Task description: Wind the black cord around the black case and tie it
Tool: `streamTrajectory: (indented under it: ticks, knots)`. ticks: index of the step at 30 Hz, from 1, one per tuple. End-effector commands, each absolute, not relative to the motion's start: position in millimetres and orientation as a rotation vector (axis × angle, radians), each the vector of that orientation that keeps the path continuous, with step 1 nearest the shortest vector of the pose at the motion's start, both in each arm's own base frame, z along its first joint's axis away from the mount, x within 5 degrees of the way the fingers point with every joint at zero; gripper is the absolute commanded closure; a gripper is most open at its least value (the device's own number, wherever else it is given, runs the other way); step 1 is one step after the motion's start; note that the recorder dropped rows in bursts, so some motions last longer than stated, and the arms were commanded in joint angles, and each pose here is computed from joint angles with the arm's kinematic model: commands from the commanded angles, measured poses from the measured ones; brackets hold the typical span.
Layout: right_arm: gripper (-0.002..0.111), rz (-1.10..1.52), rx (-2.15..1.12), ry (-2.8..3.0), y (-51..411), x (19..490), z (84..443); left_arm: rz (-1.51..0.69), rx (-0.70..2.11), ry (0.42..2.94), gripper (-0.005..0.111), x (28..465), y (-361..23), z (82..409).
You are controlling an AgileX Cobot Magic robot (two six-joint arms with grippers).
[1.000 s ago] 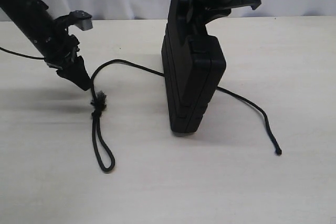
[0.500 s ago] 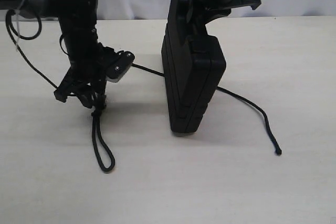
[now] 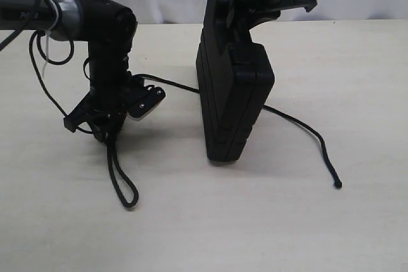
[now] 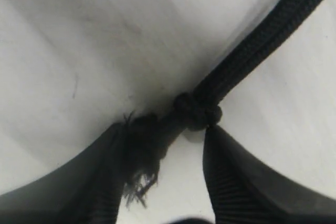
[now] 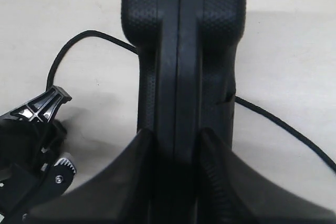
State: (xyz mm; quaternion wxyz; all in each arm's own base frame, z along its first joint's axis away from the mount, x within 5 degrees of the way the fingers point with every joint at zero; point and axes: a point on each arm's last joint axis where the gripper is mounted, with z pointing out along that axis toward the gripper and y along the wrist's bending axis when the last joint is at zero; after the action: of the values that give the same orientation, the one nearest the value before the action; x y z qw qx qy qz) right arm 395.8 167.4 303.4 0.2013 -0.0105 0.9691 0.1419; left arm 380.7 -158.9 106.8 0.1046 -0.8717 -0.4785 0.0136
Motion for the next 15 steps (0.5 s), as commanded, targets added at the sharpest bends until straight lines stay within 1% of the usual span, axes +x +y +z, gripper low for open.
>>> streamTrajectory:
  ticks: [1,3,5,8,11,15]
  knots:
    - [0.104,0.409,-0.038,2.696,166.9,394.0,309.1,0.136,-2.535,-1.421,0.063,376.4,-161.4,93.5]
    - [0.104,0.409,-0.038,2.696,166.9,394.0,309.1,0.189,-2.524,-1.481,0.07,374.5,-165.3,92.6]
    - [0.104,0.409,-0.038,2.696,166.9,394.0,309.1,0.221,-2.476,-1.583,0.084,373.2,-168.1,92.6]
    - [0.104,0.409,-0.038,2.696,166.9,394.0,309.1,0.205,-2.408,-1.684,0.107,373.4,-168.2,94.7]
    - [0.104,0.409,-0.038,2.696,166.9,394.0,309.1,0.178,-2.304,-1.825,0.107,374.2,-168.3,94.5]
    - [0.104,0.409,-0.038,2.696,166.9,394.0,309.1,0.143,-2.235,-1.944,0.107,377.2,-168.2,93.9]
